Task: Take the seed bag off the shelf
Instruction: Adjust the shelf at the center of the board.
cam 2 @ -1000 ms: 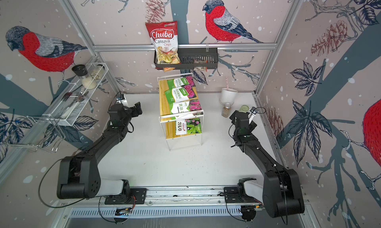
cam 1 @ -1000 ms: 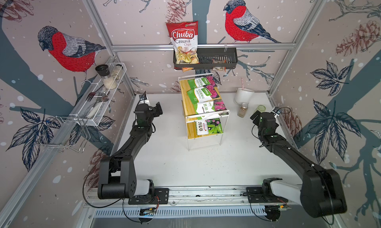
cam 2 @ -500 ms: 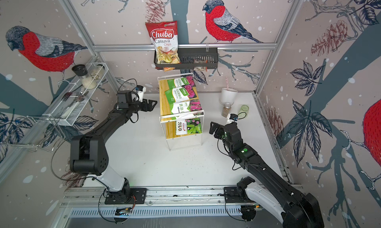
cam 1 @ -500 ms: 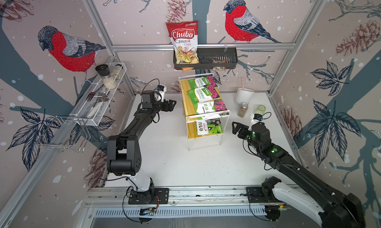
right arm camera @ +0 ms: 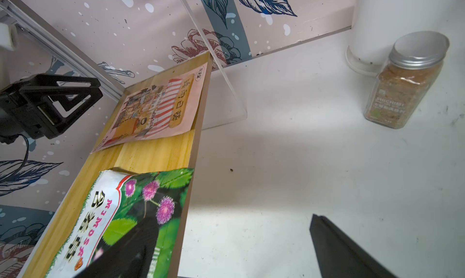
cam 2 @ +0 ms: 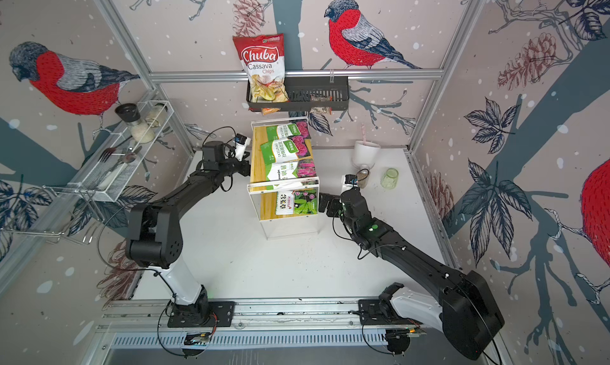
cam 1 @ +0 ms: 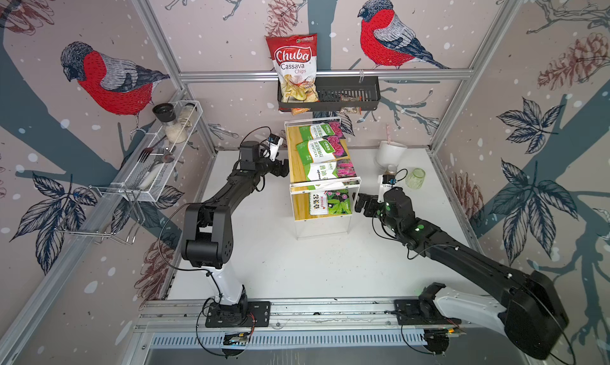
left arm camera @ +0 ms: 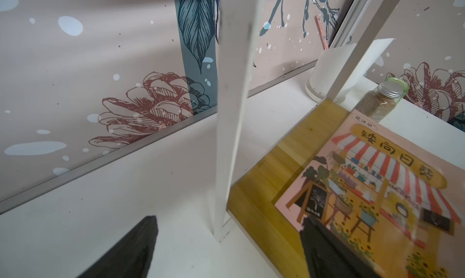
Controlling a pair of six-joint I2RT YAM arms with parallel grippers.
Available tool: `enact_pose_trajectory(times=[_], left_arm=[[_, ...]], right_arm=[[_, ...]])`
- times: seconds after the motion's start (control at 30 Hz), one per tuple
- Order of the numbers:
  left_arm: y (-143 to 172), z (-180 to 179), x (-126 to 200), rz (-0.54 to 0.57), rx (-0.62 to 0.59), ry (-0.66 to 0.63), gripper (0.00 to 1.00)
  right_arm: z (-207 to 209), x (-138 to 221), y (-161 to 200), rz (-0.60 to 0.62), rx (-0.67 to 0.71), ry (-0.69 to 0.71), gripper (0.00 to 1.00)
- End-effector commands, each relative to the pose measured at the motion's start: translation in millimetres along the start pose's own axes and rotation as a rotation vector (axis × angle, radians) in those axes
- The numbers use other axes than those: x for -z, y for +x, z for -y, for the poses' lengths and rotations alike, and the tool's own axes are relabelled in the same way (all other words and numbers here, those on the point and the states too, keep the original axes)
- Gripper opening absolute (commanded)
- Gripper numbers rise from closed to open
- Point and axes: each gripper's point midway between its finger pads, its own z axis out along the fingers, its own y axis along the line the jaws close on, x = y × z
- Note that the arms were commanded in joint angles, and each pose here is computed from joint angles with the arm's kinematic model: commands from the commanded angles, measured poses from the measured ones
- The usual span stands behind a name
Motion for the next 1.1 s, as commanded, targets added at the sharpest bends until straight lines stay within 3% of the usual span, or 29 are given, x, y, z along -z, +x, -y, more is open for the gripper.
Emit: enact_pose_trajectory(times=[0.0,0.2,0.43,0.63,1.07], left_arm=[[-22.6,-6.4,-5.6,0.065,-0.04,-0.026,0.92],[-34.7,-8.2,-0.6,0.088,-0.061,-0.056,0.92],[-47.2,-8.8,-4.9,0.127,-0.047,-0.045,0.92],[-52.7,-5.3,-15.6,0.136,-0.043,-0.032,0.92],[-51.1,5.2,-34.9,0.137,-0.013,0.009,0.91]], right_arm=[[-11.5,-0.1,-13.0,0.034,0.014,-0.037,1.0],[6.6,32.1,-8.6,0.038,0.012,0.009,1.0],[-7.3,75.5,8.1,0.0,0.089,-0.082,1.0],[-23.8,67.7,16.9,-0.012,0.133,-0.101,1.0],[-53.5,29.9,-1.7,0.005,0.207,-0.111,1.0]])
